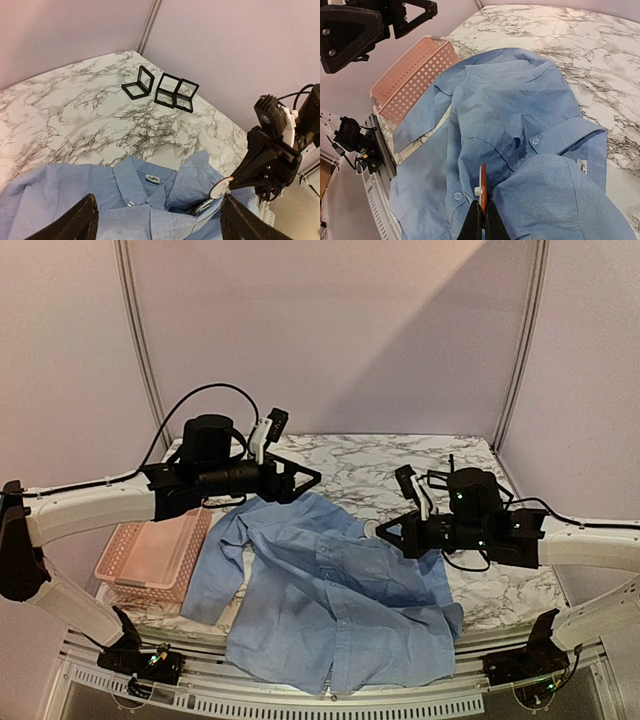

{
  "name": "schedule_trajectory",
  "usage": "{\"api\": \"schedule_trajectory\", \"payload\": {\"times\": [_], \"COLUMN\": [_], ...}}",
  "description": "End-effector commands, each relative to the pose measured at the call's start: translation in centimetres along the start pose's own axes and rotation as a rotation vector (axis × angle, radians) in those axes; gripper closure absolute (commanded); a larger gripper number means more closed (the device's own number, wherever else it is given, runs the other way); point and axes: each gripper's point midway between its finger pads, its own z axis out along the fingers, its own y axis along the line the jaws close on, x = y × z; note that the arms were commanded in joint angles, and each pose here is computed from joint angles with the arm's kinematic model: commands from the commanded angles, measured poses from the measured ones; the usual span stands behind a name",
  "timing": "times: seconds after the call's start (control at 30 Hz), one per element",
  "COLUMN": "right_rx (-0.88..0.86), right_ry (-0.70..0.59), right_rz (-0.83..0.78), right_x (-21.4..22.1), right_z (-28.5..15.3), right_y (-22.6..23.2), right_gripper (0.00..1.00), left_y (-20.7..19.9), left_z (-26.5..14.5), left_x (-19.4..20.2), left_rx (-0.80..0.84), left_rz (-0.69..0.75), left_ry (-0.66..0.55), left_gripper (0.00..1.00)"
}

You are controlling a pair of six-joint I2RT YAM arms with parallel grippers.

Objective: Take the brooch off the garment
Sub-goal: Remove the brooch from the flattened clothing.

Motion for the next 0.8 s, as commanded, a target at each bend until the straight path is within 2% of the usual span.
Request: {"api": "schedule_trajectory", "payload": {"times": [0.0, 0.3, 0.77], "right_rx": [0.121, 0.292, 0.444], "right_ry": [0.067, 0.180, 0.251], "right_rz": [-0.057, -0.124, -0.209], "right_x": [0.9, 2.7, 3.1], "right_z": [0.2, 0.3, -0.6], "right_y": [-1.5, -3.7, -5.2], "right_gripper": [1.00, 1.00, 1.00], "left_y": [1.2, 1.6, 1.7], "left_z": [0.1, 0.1, 0.2], "left_x": [0.3, 0.2, 0.3], "left_rx": [-0.039, -0.048, -0.042], "left_rz": [-0.024, -0.033, -0.043], "left_ry": [0.005, 0.002, 0.009], "left_gripper": [0.16, 0.16, 0.15]}}
